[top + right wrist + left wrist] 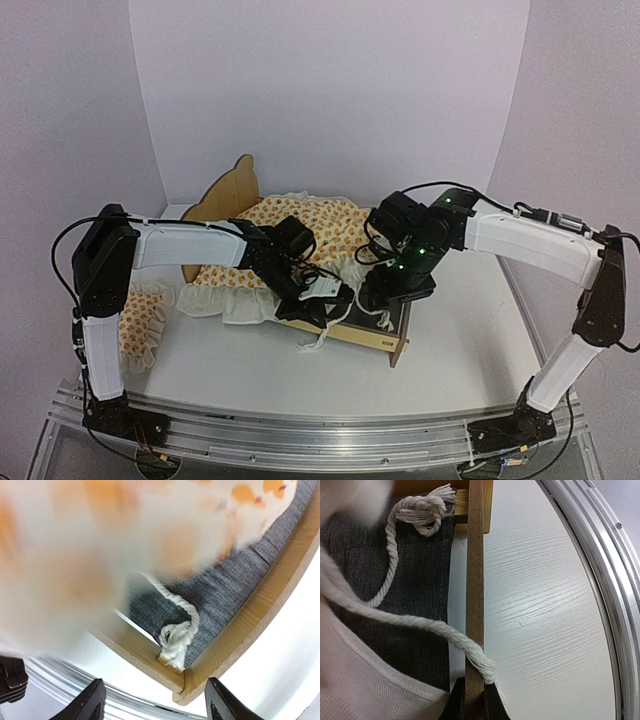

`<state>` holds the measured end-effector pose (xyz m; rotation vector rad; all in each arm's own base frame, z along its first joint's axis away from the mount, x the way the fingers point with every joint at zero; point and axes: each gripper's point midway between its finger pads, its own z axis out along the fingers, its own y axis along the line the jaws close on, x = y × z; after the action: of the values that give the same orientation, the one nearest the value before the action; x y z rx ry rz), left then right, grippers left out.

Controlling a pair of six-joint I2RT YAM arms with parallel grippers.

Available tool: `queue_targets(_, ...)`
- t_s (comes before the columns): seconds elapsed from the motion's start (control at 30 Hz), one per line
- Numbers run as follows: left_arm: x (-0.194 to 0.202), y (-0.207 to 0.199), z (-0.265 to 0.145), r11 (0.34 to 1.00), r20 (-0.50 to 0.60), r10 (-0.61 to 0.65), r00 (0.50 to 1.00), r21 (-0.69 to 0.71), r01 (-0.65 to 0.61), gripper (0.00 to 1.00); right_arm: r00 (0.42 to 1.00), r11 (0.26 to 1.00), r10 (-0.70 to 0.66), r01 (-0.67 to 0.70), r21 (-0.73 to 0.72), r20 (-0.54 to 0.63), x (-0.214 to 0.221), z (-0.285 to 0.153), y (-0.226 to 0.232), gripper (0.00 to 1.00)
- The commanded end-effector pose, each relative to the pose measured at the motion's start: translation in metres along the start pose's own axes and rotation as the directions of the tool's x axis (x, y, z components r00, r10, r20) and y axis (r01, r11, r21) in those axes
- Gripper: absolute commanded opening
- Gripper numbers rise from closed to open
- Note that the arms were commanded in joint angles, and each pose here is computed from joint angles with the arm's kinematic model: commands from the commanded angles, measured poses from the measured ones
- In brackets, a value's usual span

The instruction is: Set up the pet bed

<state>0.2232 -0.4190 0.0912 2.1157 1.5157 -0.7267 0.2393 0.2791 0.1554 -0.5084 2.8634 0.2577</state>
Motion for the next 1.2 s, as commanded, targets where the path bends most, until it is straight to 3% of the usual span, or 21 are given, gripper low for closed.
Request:
queue_targets(0.0, -0.012, 0.003, 0.000, 1.000, 0.036, 0.013, 0.999, -0.012, -0.012, 0.00, 1.000, 0.999, 0.028, -0.029, -0.028, -0.013, 0.002, 0.007, 0.003, 0.61)
queue_targets(0.4, -0.010, 0.003, 0.002, 1.000, 0.032, 0.009, 0.999, -0.017, -0.009, 0.00, 0.994, 0.982, 0.069, -0.053, 0.182, -0.080, 0.004, 0.063, -0.033, 0.42)
queue_targets(0.43, -0.010, 0.003, 0.002, 1.000, 0.031, 0.010, 0.999, -0.018, -0.010, 0.00, 0.993, 0.983, 0.064, -0.046, 0.175, -0.098, 0.006, 0.068, -0.031, 0.37)
queue_targets(0.53, -0.011, 0.005, 0.001, 1.000, 0.033, 0.009, 0.999, -0.022, -0.008, 0.00, 0.988, 0.991, 0.059, -0.041, 0.129, -0.141, 0.011, 0.075, -0.021, 0.04)
queue_targets(0.57, -0.011, 0.005, 0.001, 1.000, 0.034, 0.006, 0.999, -0.023, -0.006, 0.00, 0.986, 0.995, 0.053, -0.038, 0.093, -0.160, 0.013, 0.075, -0.015, 0.00)
queue_targets(0.83, -0.010, 0.012, 0.003, 0.999, 0.029, -0.008, 1.000, -0.051, 0.010, 0.00, 0.921, 0.950, -0.113, -0.009, -0.311, -0.372, 0.058, 0.068, 0.050, 0.00)
queue_targets(1.07, -0.010, 0.014, 0.006, 0.998, 0.033, -0.038, 0.999, -0.053, 0.040, 0.00, 0.869, 0.944, -0.192, 0.036, -0.329, -0.455, 0.060, 0.120, 0.053, 0.00)
queue_targets(1.17, -0.009, 0.015, 0.006, 0.997, 0.029, -0.042, 0.999, -0.057, 0.043, 0.00, 0.818, 0.941, -0.212, 0.023, -0.338, -0.535, 0.076, 0.147, 0.047, 0.00)
